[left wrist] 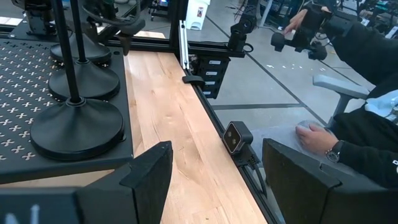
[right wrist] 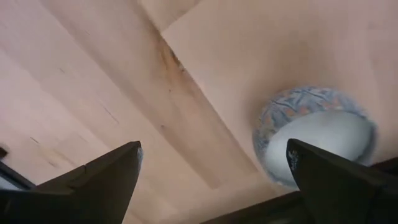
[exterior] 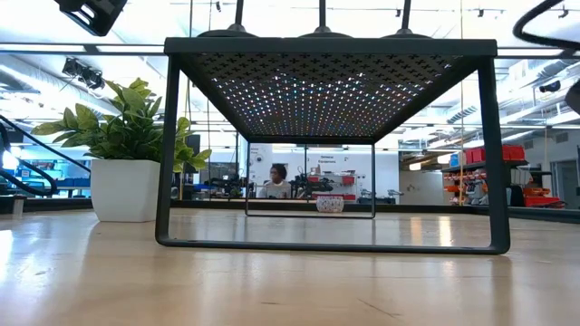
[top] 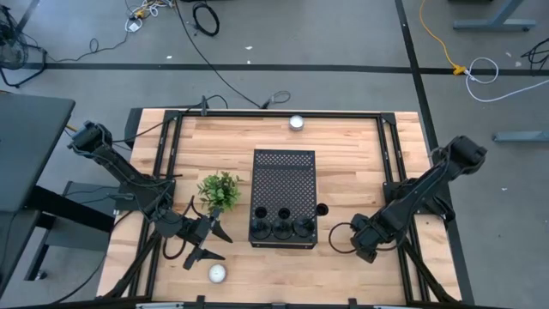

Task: Pick & Place candle stick holders
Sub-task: Put the blue patterned candle on the shelf

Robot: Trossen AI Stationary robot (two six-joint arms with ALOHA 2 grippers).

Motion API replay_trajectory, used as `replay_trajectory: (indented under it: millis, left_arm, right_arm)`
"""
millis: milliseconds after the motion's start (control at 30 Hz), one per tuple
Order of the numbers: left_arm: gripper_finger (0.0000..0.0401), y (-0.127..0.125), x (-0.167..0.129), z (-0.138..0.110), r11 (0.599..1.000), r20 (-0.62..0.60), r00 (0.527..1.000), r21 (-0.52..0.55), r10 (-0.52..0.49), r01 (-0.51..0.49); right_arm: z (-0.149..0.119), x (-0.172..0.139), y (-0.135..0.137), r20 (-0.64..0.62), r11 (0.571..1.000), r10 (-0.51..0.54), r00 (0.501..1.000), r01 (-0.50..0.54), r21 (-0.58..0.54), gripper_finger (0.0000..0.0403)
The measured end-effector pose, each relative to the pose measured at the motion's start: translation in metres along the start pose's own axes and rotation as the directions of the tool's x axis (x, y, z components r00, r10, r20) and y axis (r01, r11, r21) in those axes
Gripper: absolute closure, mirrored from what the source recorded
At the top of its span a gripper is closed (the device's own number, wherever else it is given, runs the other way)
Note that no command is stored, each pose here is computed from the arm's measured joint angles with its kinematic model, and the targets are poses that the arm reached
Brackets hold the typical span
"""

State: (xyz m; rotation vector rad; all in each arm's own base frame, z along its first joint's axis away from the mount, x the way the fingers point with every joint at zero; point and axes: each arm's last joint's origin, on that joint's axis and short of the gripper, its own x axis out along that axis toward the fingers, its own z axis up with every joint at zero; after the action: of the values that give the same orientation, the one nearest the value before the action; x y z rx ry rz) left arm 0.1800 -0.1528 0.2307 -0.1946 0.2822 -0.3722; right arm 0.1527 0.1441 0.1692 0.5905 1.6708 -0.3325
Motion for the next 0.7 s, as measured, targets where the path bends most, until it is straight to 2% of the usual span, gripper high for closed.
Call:
replay_trajectory:
  millis: [133, 267, 700]
  left_arm:
    - [0.0153, 0.0, 0.0, 0.0, 1.0, 0.0, 1.0, 0.0, 0.0, 0.0]
    - [0.0153, 0.0, 0.0, 0.0, 1.0, 0.0, 1.0, 0.0, 0.0, 0.0]
    - [0.0153, 0.0, 0.0, 0.0, 1.0, 0.0, 1.0, 0.0, 0.0, 0.0]
  right_arm:
    - [-0.002, -0.01, -0.006, 0.078, 1.0, 0.002, 0.997, -0.003, 0.012, 0.0005]
    - [-0.004, -0.02, -0.018, 0.161, 0.996, -0.055, 0.985, 0.043, 0.076, 0.0005]
    - [-0.007, -0.017, -0.032, 0.143, 0.98, -0.14, 0.98, 0.116, 0.163, 0.0005]
